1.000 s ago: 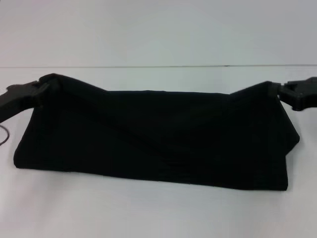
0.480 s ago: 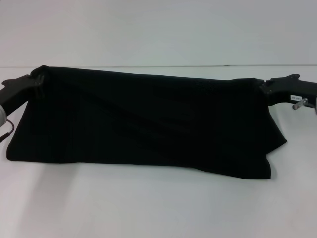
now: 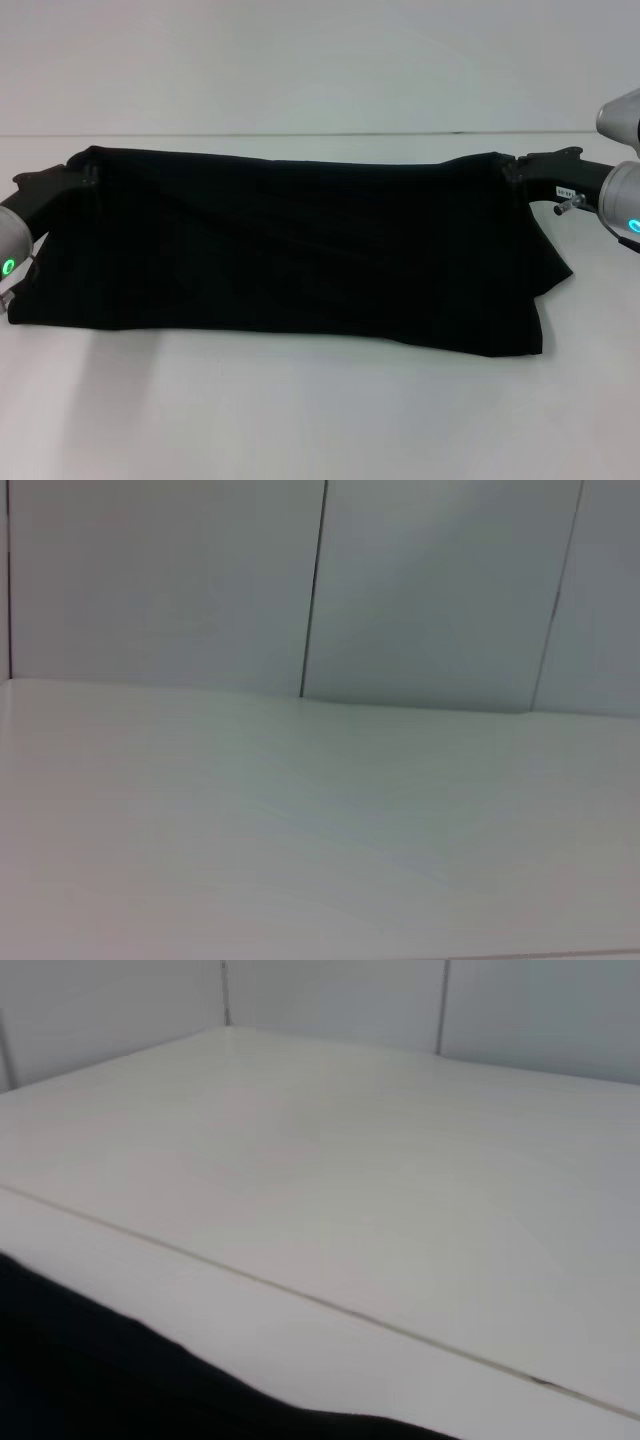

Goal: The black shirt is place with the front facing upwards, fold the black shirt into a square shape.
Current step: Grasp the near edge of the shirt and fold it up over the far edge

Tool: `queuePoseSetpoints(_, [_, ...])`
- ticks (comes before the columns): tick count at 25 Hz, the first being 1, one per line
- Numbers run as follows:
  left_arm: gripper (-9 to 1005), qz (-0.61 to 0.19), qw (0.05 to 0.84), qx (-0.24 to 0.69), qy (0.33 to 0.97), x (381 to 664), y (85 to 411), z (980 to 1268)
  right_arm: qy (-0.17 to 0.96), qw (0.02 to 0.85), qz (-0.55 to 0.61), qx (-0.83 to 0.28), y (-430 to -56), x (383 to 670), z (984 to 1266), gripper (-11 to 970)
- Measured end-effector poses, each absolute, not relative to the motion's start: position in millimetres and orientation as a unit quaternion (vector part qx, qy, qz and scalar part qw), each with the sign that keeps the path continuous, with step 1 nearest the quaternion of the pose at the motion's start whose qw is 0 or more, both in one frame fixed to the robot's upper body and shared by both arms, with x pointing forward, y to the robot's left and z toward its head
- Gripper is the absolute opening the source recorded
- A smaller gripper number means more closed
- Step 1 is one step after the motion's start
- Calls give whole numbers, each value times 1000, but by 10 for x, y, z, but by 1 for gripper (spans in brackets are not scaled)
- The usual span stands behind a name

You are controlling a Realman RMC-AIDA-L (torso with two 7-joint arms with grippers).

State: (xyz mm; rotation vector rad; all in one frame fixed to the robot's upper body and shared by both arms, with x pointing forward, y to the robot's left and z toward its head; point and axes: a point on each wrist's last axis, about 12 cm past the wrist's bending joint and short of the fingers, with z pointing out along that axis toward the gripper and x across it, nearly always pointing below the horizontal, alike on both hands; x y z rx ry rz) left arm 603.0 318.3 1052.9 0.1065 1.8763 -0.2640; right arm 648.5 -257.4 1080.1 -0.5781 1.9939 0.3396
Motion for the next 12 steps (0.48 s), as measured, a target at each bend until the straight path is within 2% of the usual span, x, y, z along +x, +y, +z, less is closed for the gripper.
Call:
queuePoseSetpoints(8, [104, -89, 578, 20, 811, 6083, 3138, 10494, 831, 492, 150, -211, -2552, 6512, 10808, 12])
queuePoseSetpoints(12, [270, -88, 579, 9, 810, 6063, 3167, 10483, 835, 490, 154, -198, -2570, 6505, 10798, 98])
